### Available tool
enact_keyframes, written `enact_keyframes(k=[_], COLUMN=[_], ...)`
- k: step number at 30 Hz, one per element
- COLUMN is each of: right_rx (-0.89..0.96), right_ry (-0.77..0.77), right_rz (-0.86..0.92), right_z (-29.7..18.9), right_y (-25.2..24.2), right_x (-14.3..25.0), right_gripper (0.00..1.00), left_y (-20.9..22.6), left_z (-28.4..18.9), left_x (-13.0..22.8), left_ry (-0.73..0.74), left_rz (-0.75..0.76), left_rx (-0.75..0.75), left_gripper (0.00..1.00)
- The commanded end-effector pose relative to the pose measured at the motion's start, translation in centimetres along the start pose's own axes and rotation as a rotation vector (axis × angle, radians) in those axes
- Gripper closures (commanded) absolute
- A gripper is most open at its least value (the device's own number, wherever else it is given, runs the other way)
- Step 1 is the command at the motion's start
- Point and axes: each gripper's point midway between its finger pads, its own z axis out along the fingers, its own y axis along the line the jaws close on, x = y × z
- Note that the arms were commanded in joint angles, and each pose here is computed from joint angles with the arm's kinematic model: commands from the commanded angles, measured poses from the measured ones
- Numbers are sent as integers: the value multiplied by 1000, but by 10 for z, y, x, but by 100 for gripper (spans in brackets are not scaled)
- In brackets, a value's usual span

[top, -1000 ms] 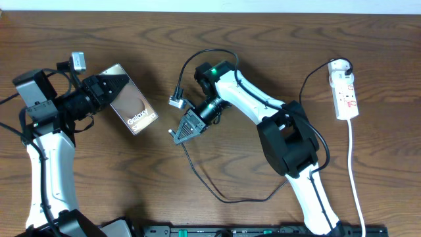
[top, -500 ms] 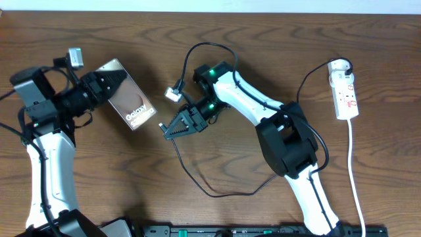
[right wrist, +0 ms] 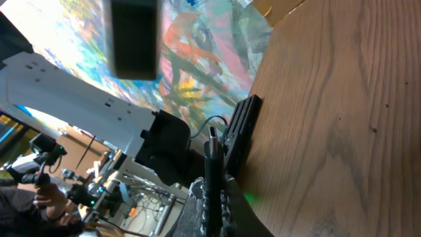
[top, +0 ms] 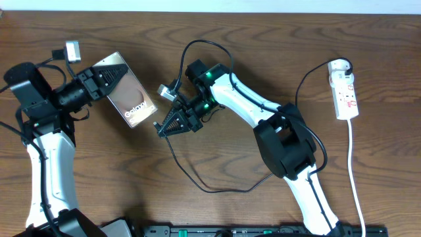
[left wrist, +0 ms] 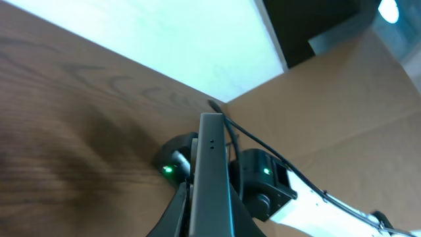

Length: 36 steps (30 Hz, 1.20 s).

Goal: Plug charger to phone and switch on socket

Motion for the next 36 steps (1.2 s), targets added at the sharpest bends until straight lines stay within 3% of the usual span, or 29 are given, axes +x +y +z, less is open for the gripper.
enact_keyframes(k=[1, 12, 20, 36], right_rx=[-24, -23, -22, -20], right_ry=[-19, -20, -20, -20], right_rz=[-13, -51, -114, -59], right_z=[1, 1, 1, 1], right_y=[6, 4, 1, -8], right_x=[-5, -7, -11, -24], right_gripper=[99, 99, 99, 99], left_y=[-15, 0, 35, 34], left_z=[-2, 2, 8, 12], left_x=[5, 0, -2, -13], left_ry=[37, 33, 20, -16], left_rz=[27, 81, -19, -72], left_rx=[70, 72, 22, 2], left_gripper=[93, 93, 92, 93])
